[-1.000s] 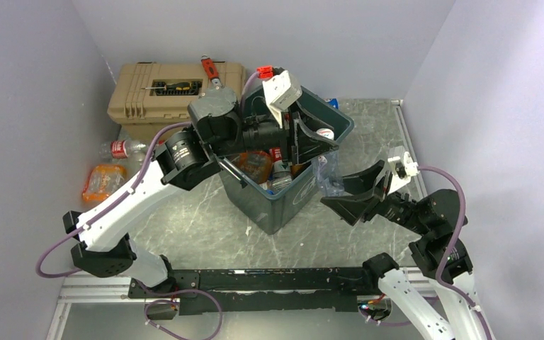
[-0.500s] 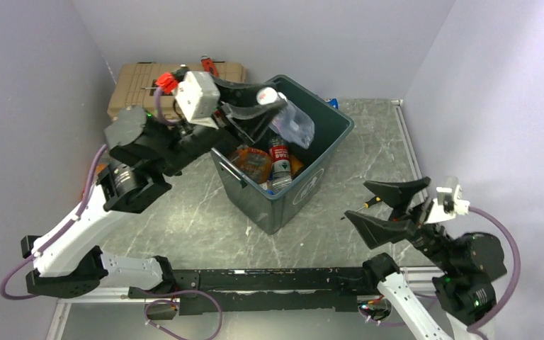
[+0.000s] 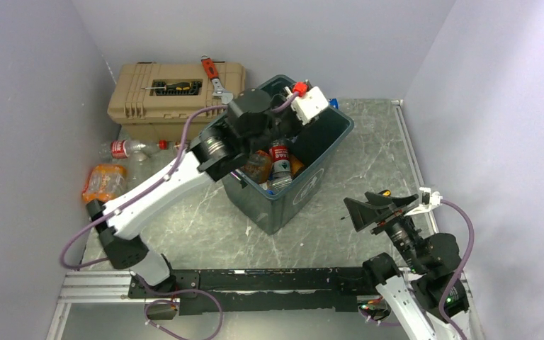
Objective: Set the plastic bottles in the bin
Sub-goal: Place the plastic bottle in the trash bin.
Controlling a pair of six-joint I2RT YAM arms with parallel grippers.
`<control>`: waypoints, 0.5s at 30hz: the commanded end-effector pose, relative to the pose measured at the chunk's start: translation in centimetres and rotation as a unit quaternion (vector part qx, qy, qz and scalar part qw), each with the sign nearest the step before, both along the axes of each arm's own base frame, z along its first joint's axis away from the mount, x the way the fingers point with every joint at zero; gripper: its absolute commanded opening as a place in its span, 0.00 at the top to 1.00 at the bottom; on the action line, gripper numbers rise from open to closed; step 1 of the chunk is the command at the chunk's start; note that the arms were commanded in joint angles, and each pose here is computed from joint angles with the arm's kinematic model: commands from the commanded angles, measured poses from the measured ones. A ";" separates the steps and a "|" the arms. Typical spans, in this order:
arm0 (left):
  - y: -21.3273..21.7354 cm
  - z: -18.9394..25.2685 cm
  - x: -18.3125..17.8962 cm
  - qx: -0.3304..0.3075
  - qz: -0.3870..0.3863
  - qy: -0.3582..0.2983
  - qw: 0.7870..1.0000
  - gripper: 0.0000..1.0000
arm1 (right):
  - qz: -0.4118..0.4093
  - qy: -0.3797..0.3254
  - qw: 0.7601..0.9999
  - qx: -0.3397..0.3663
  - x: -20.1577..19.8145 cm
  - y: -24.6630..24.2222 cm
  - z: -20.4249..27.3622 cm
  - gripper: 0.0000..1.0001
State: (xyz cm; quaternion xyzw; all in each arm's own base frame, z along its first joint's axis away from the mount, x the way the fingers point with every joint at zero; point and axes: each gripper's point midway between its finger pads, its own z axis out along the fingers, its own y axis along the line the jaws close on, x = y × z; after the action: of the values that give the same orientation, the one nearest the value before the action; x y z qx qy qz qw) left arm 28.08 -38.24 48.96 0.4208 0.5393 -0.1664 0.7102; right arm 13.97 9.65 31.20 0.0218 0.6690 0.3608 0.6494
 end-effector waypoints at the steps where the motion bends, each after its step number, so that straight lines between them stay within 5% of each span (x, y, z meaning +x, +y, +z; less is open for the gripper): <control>1: 1.9 -3.3 4.0 -0.013 0.006 0.087 0.996 1.00 | -0.048 0.032 0.996 0.064 0.7 -1.3 -1.3 0.00; 7: 0.9 -7.7 4.1 -0.001 -0.020 0.170 0.985 1.00 | -0.053 0.059 0.988 0.132 1.1 -1.2 -3.0 0.00; 15: 1.5 -13.4 5.5 0.005 -0.003 0.285 0.958 1.00 | -0.060 0.087 0.986 0.130 2.0 -0.9 -5.0 0.00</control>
State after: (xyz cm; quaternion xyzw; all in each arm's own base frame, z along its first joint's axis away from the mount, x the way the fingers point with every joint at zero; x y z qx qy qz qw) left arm 33.86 -37.12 37.24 0.3814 0.6894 -0.2376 0.5682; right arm 16.77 9.55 24.02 0.1652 0.7090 0.3782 0.5718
